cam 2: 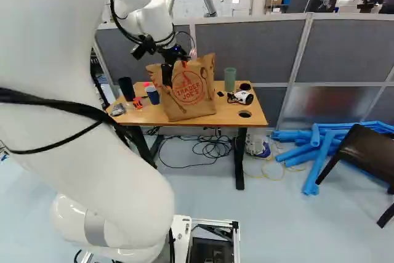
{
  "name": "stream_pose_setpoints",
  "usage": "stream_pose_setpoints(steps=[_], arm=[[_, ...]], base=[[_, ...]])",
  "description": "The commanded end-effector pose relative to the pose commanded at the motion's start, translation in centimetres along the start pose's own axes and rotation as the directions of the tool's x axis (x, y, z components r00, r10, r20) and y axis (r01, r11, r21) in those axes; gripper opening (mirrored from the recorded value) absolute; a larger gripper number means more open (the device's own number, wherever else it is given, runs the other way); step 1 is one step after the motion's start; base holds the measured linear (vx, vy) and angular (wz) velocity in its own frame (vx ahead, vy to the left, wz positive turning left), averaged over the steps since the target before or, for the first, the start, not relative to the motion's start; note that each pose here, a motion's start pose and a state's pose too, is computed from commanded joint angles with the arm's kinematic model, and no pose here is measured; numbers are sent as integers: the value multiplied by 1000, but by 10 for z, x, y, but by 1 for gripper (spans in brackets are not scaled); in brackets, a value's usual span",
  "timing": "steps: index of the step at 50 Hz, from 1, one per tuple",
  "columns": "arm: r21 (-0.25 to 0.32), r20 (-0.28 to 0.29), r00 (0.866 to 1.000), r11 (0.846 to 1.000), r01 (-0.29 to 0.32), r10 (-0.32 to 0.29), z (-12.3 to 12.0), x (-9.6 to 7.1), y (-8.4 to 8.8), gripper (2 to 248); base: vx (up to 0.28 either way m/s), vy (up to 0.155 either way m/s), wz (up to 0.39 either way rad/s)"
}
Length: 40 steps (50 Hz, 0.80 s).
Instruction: Pick up the bag on the ground and place it on the table
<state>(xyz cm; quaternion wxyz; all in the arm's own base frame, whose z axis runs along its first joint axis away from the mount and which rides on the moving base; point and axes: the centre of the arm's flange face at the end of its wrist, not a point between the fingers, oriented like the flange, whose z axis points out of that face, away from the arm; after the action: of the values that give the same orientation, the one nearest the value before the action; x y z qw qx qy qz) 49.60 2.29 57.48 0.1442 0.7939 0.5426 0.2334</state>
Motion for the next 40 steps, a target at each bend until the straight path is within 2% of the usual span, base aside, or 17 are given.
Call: stream_pose_setpoints(steps=[11, 20, 30, 40], arm=[[-63, -35, 992, 990, -126, 124, 14, -13, -23, 247], [-112, -79, 969, 964, -240, 232, 25, -25, -45, 247], [-155, -140, 929, 919, -363, 344, 36, -39, -71, 247], [-182, -209, 872, 859, -478, 442, 44, -52, -98, 247]], base=[[0, 0, 0], [0, 0, 0], [0, 0, 0], [0, 0, 0]])
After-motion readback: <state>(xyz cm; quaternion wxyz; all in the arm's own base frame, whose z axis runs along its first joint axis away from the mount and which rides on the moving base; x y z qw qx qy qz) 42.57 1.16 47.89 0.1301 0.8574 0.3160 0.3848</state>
